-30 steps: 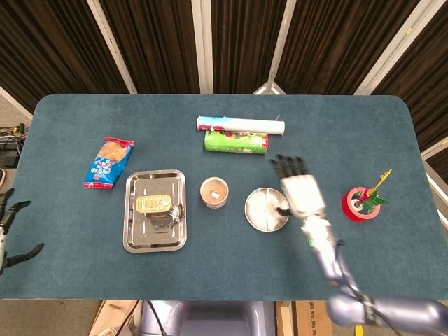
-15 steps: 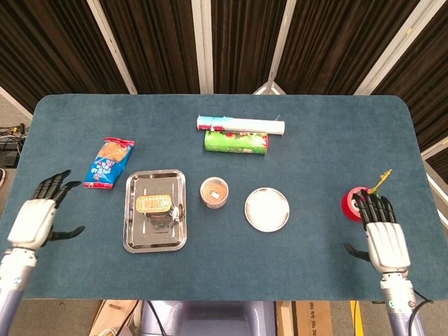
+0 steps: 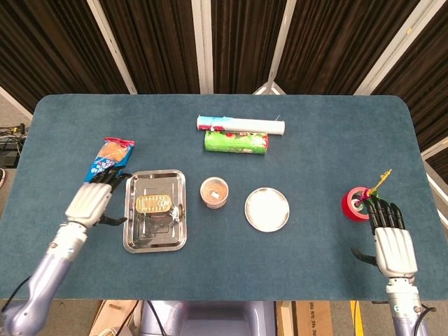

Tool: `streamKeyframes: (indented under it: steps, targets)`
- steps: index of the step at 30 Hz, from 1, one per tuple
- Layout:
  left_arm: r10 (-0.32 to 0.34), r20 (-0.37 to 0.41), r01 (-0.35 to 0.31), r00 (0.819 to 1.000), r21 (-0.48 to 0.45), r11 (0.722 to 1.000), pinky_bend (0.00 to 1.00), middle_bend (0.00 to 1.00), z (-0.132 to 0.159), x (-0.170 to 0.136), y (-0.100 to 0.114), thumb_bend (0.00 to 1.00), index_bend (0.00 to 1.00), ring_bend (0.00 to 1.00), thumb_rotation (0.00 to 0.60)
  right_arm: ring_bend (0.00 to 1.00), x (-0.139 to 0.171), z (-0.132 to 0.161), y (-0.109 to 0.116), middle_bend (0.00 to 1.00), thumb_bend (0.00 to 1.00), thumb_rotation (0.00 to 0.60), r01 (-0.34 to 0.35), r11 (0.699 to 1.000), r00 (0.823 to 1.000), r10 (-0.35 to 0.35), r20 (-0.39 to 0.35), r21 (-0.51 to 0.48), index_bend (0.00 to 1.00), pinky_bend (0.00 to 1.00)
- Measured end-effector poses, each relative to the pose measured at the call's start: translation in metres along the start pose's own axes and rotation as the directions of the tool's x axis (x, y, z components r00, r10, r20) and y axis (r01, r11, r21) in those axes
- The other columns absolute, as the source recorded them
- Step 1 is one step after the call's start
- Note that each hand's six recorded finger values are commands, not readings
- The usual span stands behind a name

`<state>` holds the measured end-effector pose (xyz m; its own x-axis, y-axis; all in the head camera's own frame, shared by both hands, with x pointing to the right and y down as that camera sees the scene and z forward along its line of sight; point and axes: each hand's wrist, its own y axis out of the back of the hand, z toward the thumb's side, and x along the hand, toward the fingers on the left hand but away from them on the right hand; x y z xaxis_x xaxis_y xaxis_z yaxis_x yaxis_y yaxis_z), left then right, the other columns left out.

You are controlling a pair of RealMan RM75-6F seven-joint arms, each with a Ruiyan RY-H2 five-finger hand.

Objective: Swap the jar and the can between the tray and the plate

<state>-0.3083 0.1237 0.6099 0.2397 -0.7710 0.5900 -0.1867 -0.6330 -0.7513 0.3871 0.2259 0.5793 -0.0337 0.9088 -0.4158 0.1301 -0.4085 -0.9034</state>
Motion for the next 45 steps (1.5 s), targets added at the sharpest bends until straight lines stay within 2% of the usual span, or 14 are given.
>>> streamKeyframes:
  steps: [5,12,15,19,26,28,37,42,45]
  targets:
    - [-0.052,0.018,0.052,0.998,0.012,0.999,0.11,0.06,0.023,0.012,-0.024,0.10,0.19,0.00,0.600,0.00,0.000,-0.002,0.003,0.00,0.00,0.600,0.008,1.000,1.000,-0.008,0.004,-0.012,0.00,0.00]
    - [-0.071,0.020,0.070,0.997,0.051,0.996,0.13,0.08,0.033,0.022,-0.047,0.11,0.19,0.01,0.600,0.00,-0.001,-0.007,0.008,0.00,0.00,0.600,0.021,0.999,1.000,-0.020,0.012,-0.029,0.00,0.00]
    - [-0.072,0.017,0.071,0.997,0.061,0.996,0.17,0.12,0.036,0.027,-0.053,0.15,0.21,0.06,0.600,0.00,-0.002,-0.008,0.007,0.00,0.00,0.600,0.019,0.999,1.000,-0.018,0.014,-0.032,0.00,0.00]
    - [-0.058,0.023,0.056,0.998,0.077,0.996,0.22,0.20,0.042,0.032,-0.059,0.26,0.24,0.12,0.600,0.00,-0.003,-0.011,0.007,0.00,0.00,0.600,0.016,0.999,1.000,-0.015,0.023,-0.039,0.00,0.00]
    - [-0.036,0.026,0.033,0.999,0.106,0.994,0.31,0.31,0.047,0.035,-0.064,0.52,0.33,0.23,0.600,0.00,-0.004,-0.012,0.006,0.00,0.00,0.600,0.011,0.999,1.000,-0.009,0.025,-0.048,0.00,0.00]
    - [-0.028,0.022,0.025,0.999,0.110,0.994,0.32,0.33,0.047,0.036,-0.064,0.56,0.34,0.25,0.600,0.00,-0.005,-0.013,0.005,0.00,0.00,0.600,0.008,0.999,1.000,-0.007,0.026,-0.051,0.00,0.00]
    - [-0.015,0.009,0.014,1.000,0.129,0.992,0.38,0.46,0.047,0.040,-0.063,0.65,0.43,0.36,0.600,0.00,-0.008,-0.017,0.002,0.00,0.00,0.600,-0.006,0.998,0.999,0.008,0.039,-0.070,0.00,0.00]
    - [0.000,0.016,-0.002,1.000,0.125,0.992,0.39,0.47,0.048,0.040,-0.057,0.67,0.44,0.38,0.600,0.00,-0.009,-0.018,0.002,0.00,0.00,0.600,-0.006,0.997,0.999,0.009,0.043,-0.074,0.00,0.00]
    - [0.014,0.030,-0.017,0.999,0.092,0.996,0.39,0.46,0.052,0.038,-0.049,0.67,0.44,0.38,0.600,0.00,-0.008,-0.017,0.002,0.00,0.00,0.600,-0.005,0.997,0.999,0.008,0.040,-0.075,0.00,0.00]
